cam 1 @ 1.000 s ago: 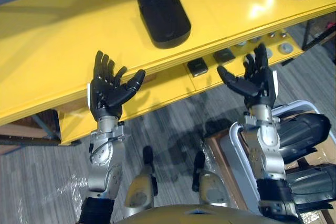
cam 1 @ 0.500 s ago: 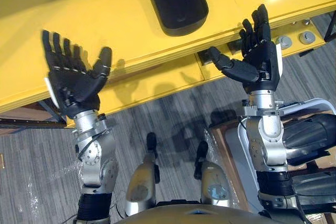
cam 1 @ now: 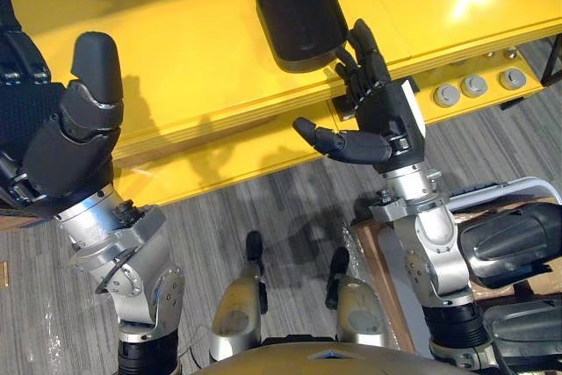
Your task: Walk over and take three plastic housings, then place them on the shelf
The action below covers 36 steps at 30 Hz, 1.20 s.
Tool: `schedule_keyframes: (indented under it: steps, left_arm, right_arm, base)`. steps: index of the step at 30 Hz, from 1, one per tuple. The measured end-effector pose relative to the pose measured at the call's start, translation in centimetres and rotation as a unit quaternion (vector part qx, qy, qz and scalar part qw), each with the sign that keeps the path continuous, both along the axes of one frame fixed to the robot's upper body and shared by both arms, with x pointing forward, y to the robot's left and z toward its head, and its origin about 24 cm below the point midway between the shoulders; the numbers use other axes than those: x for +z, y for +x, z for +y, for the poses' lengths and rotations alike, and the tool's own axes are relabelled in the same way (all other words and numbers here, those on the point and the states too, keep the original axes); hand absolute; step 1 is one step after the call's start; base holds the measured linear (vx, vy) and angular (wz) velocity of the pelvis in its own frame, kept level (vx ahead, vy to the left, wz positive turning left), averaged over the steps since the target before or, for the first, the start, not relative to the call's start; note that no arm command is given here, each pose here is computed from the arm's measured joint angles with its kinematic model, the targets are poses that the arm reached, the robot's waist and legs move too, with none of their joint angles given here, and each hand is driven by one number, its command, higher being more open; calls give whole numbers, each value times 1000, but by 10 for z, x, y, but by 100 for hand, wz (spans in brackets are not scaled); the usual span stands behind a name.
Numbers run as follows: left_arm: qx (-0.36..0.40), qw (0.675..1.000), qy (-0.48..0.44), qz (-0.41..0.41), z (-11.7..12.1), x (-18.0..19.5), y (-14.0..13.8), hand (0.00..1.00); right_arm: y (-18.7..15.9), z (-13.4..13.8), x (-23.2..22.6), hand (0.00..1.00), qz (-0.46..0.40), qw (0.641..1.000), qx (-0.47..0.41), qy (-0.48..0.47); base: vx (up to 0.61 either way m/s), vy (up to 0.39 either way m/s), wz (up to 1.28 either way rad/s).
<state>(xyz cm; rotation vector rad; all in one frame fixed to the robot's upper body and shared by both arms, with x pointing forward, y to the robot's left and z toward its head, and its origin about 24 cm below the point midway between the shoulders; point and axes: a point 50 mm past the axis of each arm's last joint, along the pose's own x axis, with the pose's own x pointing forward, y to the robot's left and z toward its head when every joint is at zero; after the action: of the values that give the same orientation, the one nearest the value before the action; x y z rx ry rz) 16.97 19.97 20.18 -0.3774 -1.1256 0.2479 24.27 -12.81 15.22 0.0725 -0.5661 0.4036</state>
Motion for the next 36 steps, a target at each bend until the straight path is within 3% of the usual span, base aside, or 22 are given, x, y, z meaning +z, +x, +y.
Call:
schedule_keyframes:
  steps: [9, 16, 36]
  left_arm:
    - [-4, 995, 19, 96, -1, -15, 4, 100]
    - [-1, 995, 10, 100, -1, -16, 4, 100]
    - [-17, 993, 11, 115, -5, -18, 9, 100]
  right_arm:
    - [2, 12, -9, 100, 29, 999, 13, -10]
    - [16, 7, -22, 100, 58, 997, -47, -25]
    - [60, -11, -2, 100, 43, 989, -140, -5]
  base:
    - [11, -12, 5]
    - [4, -16, 4]
    - [-7, -23, 6]
